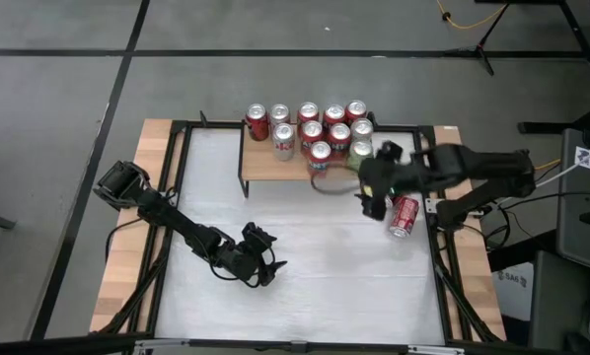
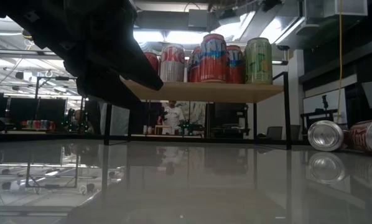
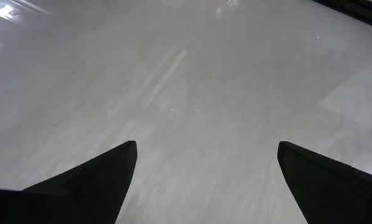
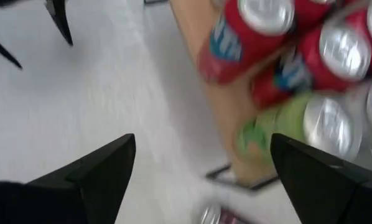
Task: Place canned beverage on shelf
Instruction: Put the red white soda can on the shelf aligned with the other red white soda can
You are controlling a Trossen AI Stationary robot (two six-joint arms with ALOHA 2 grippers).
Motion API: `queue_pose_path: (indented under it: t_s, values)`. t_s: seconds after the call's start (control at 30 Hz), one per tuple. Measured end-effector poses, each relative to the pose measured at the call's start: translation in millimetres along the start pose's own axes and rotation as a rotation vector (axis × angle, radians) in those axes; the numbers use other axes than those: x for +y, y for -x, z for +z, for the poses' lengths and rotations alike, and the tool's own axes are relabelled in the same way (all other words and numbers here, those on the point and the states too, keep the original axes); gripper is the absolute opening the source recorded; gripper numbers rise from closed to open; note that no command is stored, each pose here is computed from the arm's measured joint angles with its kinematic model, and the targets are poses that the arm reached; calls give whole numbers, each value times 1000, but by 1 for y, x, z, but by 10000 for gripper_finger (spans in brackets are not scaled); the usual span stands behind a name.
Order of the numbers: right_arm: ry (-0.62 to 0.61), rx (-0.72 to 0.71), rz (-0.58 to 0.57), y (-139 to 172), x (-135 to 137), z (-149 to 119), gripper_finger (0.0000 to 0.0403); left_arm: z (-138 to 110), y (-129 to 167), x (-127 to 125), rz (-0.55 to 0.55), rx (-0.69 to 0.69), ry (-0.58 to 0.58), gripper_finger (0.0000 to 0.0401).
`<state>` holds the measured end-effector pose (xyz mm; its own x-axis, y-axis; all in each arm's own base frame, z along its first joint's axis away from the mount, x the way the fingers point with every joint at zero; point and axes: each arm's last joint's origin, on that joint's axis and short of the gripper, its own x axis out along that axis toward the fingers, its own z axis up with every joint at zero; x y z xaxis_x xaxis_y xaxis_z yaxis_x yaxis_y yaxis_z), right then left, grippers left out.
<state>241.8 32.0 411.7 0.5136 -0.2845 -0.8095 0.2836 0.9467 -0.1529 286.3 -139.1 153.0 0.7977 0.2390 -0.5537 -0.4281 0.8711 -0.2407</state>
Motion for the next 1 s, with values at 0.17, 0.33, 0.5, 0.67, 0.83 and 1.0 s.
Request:
queue_pose_path:
  t_s: [0.17, 0.33, 0.5, 0.67, 0.83, 1.0]
  values:
    - [-59, 101, -97, 5, 22, -28, 363, 0, 0, 0, 0, 0, 0, 385]
    - [-144, 109, -171, 0, 37, -60, 363, 0, 0, 0, 0, 0, 0, 385]
    - [-316, 152, -201, -14, 44, -91, 363, 0, 0, 0, -4, -3, 4, 385]
    - [-576, 192, -282, -32, 48, -119, 363, 0, 0, 0, -4, -4, 5, 385]
    - [-749, 300, -379, -54, 49, -142, 363, 0, 0, -1, -6, -3, 5, 385]
    - [-906, 350, -511, -74, 47, -166, 363, 0, 0, -1, -6, -3, 5, 385]
